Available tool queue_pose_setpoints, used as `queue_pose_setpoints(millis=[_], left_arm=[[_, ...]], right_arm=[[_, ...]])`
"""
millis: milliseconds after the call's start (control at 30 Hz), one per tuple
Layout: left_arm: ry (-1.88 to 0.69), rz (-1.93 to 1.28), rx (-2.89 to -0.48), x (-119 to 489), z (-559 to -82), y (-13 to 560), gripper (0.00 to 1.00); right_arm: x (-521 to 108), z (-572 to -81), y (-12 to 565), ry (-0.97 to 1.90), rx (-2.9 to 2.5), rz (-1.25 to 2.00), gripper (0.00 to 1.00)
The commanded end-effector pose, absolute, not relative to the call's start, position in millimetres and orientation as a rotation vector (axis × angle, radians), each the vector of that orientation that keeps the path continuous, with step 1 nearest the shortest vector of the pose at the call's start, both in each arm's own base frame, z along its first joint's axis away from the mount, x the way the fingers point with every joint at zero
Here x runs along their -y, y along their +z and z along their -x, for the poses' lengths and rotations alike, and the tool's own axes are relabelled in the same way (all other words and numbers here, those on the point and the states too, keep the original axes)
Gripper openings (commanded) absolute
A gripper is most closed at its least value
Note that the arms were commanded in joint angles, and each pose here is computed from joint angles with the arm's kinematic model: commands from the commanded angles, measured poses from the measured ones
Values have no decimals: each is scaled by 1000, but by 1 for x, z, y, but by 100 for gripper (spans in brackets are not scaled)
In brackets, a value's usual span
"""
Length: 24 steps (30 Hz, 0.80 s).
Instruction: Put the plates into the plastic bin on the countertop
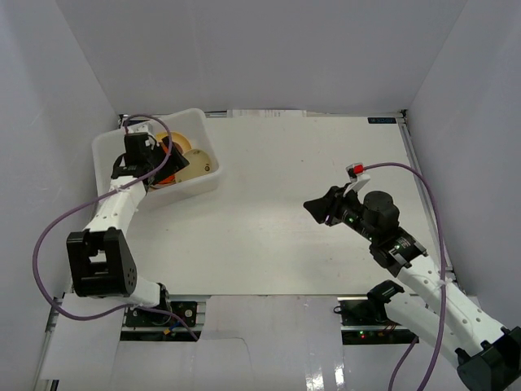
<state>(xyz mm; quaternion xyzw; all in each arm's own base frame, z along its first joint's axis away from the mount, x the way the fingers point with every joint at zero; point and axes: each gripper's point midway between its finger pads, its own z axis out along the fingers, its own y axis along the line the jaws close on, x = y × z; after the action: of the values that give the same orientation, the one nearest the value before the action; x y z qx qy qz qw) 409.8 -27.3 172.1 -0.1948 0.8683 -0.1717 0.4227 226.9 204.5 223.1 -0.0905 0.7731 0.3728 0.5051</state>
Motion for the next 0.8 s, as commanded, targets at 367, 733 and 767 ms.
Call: queue_pose_setpoints(millis=[367,733,767], left_arm=[[-376,364,-2246,31,-434,162,42],[-313,384,-2291,24,-438,142,27],[-310,378,-2291,26,-438,142,22]], right_arm=[[-217,-230,246,940,-1774,268,46],[-217,-227,251,950,-1758,274,46],[-217,-227,251,951,-1758,275,46]])
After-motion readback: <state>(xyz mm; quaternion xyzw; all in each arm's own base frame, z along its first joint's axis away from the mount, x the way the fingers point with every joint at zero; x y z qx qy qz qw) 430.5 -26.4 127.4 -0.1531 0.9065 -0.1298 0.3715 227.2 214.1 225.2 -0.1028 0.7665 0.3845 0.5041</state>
